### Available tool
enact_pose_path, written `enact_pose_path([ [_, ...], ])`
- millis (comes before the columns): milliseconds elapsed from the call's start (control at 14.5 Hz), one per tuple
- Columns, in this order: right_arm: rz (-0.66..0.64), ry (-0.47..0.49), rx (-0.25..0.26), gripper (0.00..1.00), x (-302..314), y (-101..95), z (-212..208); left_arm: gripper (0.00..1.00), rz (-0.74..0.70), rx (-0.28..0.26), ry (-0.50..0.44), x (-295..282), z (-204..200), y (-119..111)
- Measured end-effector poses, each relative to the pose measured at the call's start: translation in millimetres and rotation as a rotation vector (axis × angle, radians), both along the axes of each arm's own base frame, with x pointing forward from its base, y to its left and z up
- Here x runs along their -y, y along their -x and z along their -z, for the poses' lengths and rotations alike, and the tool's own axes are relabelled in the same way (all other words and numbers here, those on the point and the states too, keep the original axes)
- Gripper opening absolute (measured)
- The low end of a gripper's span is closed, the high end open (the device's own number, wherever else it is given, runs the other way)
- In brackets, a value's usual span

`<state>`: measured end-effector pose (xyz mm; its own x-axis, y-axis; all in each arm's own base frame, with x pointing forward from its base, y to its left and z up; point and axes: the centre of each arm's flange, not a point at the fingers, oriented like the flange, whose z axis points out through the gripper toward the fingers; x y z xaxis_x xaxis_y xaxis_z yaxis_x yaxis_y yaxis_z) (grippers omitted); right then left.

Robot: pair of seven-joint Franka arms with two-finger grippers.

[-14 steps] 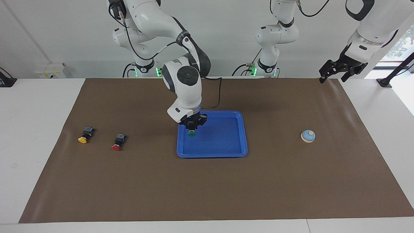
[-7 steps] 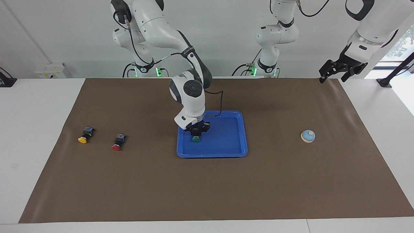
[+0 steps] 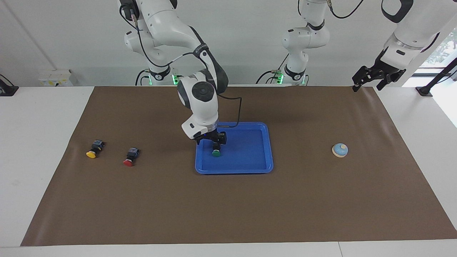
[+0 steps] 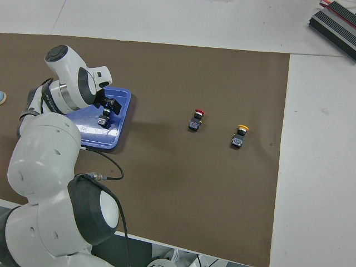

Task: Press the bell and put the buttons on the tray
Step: 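Lower the green button into the blue tray and open the right gripper, then grasp the red-topped button with the right gripper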

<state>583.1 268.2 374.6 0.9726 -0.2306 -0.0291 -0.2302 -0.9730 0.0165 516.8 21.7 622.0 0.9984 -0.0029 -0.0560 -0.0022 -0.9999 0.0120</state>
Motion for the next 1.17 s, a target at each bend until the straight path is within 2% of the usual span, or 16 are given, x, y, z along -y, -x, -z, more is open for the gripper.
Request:
enact_pose_path([
  [207, -0.012, 0.003, -0.005, 1.0, 94.3, -17.6, -53.8, 1.0, 0.0, 0.0, 0.0, 0.0, 0.0, 0.0],
  [345, -0.031, 0.003, -0.022, 1.0, 164.8, -27.9, -59.2, 1.0, 0.0, 0.0, 0.0, 0.0, 0.0, 0.0],
  [483, -0.049, -0.002, -0.046, 1.0, 228.0, -31.6, -47.6, 1.0, 0.0, 0.0, 0.0, 0.0, 0.0, 0.0],
  [622, -0.054, -0.008, -0.053, 1.0, 272.1, -27.8, -30.0, 1.0, 0.0, 0.0, 0.0, 0.0, 0.0, 0.0],
  [760, -0.06, -0.009, -0.012, 1.0, 292.3, -21.2, -5.2, 1.0, 0.0, 0.0, 0.0, 0.0, -0.1, 0.1],
  [967, -0.07, -0.005, 0.046, 1.0, 295.6, -0.2, 40.6, 1.0, 0.0, 0.0, 0.0, 0.0, -0.1, 0.1],
  [1174, -0.088, -0.003, 0.074, 1.0, 303.1, 18.0, 70.6, 1.0, 0.0, 0.0, 0.0, 0.0, -0.1, 0.1],
])
